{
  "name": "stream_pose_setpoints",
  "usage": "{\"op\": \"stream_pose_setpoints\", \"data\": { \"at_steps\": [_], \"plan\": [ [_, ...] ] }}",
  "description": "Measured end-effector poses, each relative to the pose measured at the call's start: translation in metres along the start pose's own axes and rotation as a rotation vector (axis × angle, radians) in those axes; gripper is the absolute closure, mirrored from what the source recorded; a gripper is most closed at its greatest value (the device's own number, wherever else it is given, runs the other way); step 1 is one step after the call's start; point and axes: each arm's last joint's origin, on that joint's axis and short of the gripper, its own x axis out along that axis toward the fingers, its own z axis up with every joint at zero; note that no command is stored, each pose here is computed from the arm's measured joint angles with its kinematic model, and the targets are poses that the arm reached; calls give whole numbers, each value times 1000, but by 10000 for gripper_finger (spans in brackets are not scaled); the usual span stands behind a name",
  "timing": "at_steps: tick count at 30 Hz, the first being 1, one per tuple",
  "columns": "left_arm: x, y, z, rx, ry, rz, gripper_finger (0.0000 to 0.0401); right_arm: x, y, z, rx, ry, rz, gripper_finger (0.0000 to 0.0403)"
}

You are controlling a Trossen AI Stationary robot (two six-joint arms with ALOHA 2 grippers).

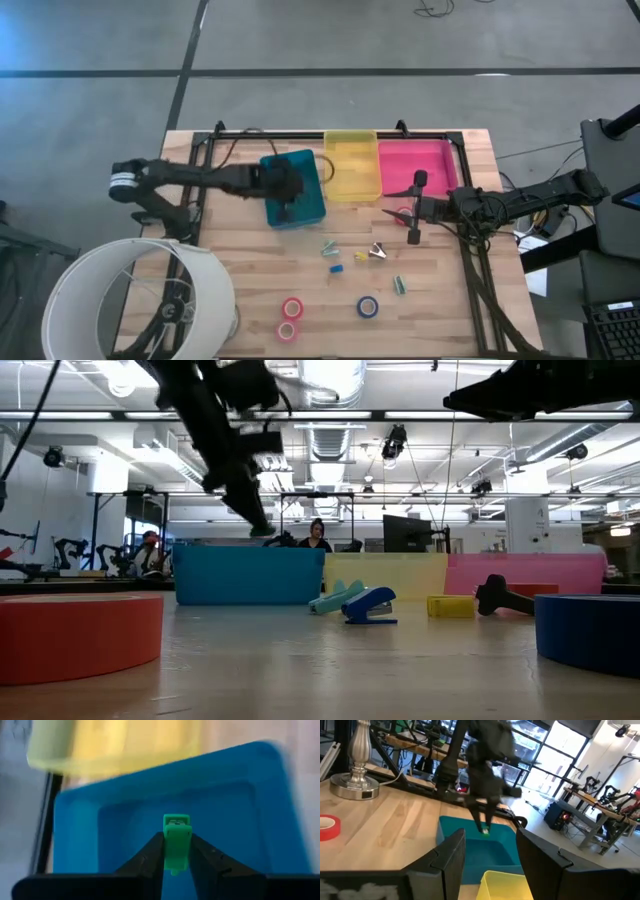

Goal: Pick and place Stapler, Stapler remover, tape
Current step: Put the green stapler into the blue bin

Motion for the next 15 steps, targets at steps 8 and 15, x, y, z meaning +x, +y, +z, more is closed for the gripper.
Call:
{"op": "stream_pose_setpoints", "data": {
  "at_steps": [8, 15],
  "plan": [
    [61, 36, -29, -144, 209, -15, 317, 0, 0, 0, -1, 0, 0, 229],
    [81, 42, -39, -95, 329, 142, 285, 0, 0, 0, -1, 0, 0, 229]
  ]
}}
